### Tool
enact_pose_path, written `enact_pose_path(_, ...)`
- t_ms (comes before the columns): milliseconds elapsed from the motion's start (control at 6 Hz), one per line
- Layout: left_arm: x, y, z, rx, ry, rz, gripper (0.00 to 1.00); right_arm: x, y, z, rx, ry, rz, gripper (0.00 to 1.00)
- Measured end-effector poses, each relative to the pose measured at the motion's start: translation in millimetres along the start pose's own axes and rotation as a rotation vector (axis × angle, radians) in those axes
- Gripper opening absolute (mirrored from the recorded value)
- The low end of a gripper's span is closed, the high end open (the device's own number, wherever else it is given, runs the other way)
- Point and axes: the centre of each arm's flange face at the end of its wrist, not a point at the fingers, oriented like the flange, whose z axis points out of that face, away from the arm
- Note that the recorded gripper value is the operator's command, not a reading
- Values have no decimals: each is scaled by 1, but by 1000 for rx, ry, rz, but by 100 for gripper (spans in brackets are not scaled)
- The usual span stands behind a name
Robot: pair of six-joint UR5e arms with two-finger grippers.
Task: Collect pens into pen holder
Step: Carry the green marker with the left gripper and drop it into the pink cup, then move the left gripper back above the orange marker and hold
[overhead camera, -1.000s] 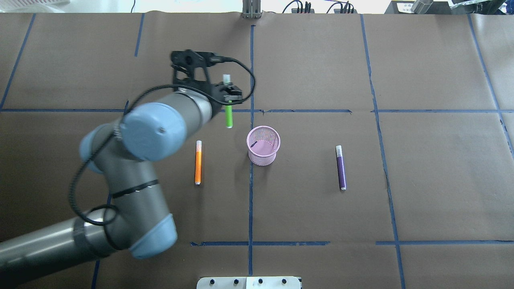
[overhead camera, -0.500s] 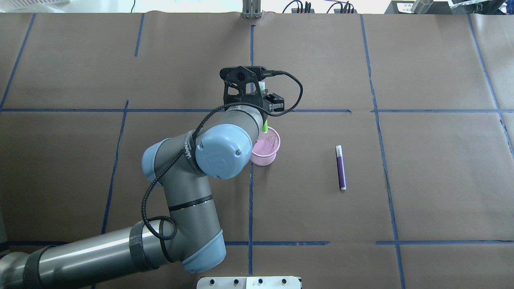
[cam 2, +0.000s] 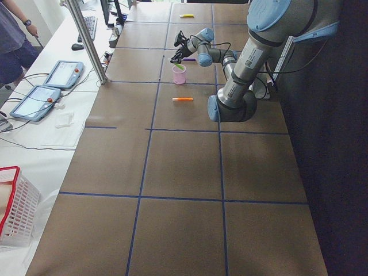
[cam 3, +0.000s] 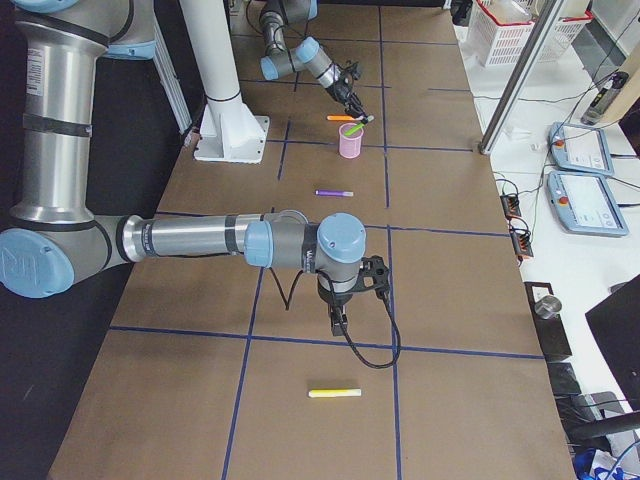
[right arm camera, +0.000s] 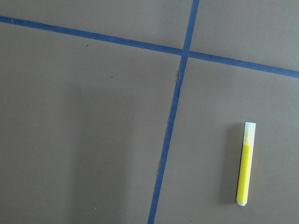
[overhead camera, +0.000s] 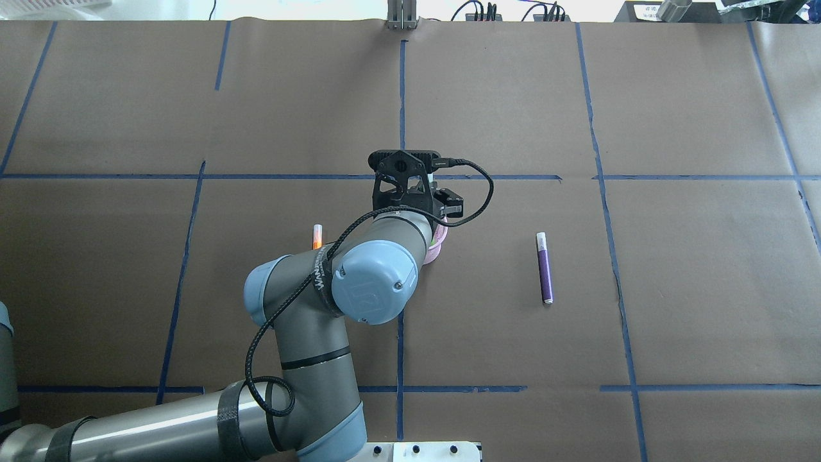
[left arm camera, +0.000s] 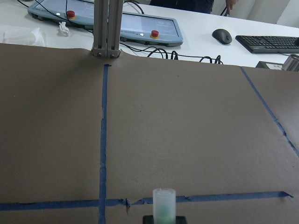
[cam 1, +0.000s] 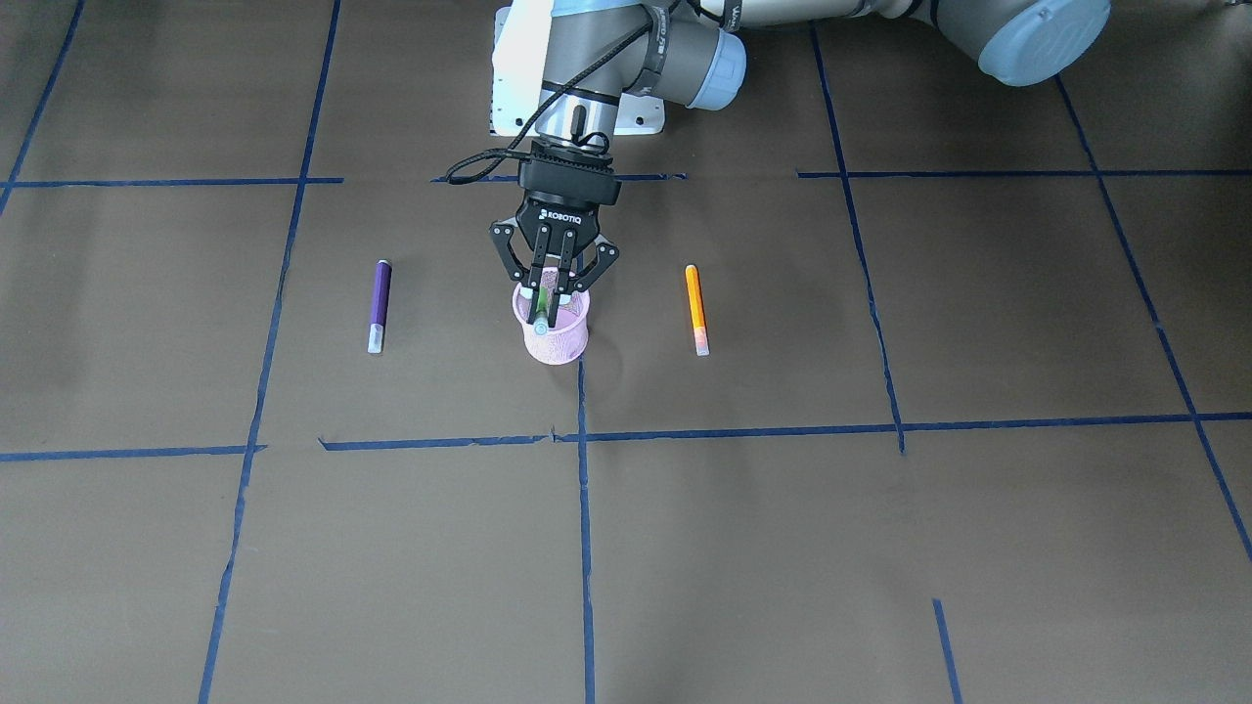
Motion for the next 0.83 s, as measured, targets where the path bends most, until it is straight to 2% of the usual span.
enact_pose_path(167,1,1,-2,-2,5,0,99,0,0,0,0,0,0,100)
enact_pose_path(500,0,-7,-6,-1,9,5,100,0,-1,-1,2,0,-1,100)
enact_pose_path(667,-3,-21,-15,-42,5,17,100,-1,-2,-1,3,0,-2,100)
enact_pose_path(833,-19,-48,-30,-152,-14,26,100,0,-2,-1,2,0,-1,100)
